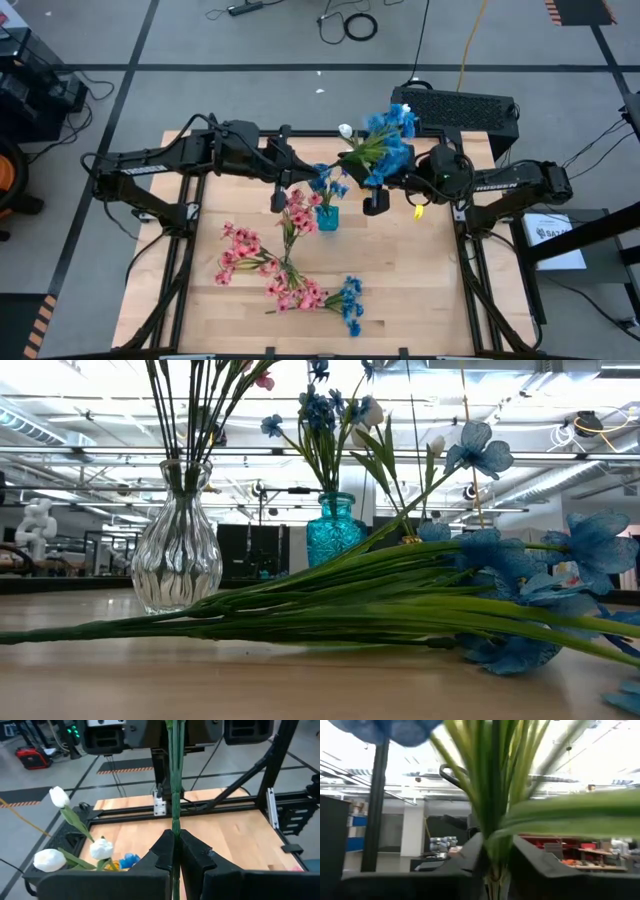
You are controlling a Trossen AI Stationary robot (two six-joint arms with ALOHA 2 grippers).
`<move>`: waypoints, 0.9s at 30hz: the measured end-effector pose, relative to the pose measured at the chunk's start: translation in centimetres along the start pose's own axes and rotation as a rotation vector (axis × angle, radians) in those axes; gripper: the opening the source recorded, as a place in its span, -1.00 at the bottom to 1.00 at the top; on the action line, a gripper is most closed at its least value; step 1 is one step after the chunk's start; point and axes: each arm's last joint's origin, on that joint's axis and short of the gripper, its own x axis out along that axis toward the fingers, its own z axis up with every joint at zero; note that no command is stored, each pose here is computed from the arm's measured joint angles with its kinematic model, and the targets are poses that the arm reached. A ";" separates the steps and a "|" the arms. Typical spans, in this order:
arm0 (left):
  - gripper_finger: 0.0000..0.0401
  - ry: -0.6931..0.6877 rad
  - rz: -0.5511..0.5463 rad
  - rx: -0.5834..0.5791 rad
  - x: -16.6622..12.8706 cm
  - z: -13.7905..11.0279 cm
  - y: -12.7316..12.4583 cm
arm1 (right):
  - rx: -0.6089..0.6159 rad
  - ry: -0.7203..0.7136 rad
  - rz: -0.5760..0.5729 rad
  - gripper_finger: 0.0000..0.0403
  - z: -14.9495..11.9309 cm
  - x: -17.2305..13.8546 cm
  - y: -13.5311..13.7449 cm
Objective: Sort flowers into vase by color
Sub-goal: Put the top blue flowers into the blue vase
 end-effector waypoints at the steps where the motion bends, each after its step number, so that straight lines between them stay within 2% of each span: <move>1: -0.90 -0.001 0.002 0.000 0.0 0.0 0.0 | 0.002 0.004 -0.012 -0.74 0.0 0.0 0.0; 4: -0.89 0.004 0.005 -0.001 0.0 0.0 0.0 | -0.002 0.018 -0.038 -0.93 -0.1 0.0 -0.1; 8: -0.80 0.011 0.004 0.000 0.0 -0.1 0.0 | -0.006 0.026 -0.044 -0.93 -0.1 -0.1 -0.1; 11: -0.58 0.006 0.029 -0.001 -0.5 0.0 0.1 | -0.021 0.035 -0.048 -0.97 0.4 -0.3 -0.1; 15: -0.22 -0.013 0.160 0.002 -2.2 0.6 0.2 | -0.061 0.054 -0.066 -0.97 2.1 -1.3 -0.2; 18: -0.04 -0.040 0.238 0.004 -3.8 1.1 0.4 | -0.094 0.076 -0.093 -0.98 3.9 -2.4 -0.3; 22: 0.03 -0.081 0.252 0.002 -6.2 1.6 0.3 | -0.105 0.092 -0.094 -0.99 6.3 -4.3 -0.4; 27: 0.03 -0.034 0.245 -0.001 -7.6 0.8 0.1 | -0.105 0.101 -0.092 -0.99 9.3 -7.0 -0.4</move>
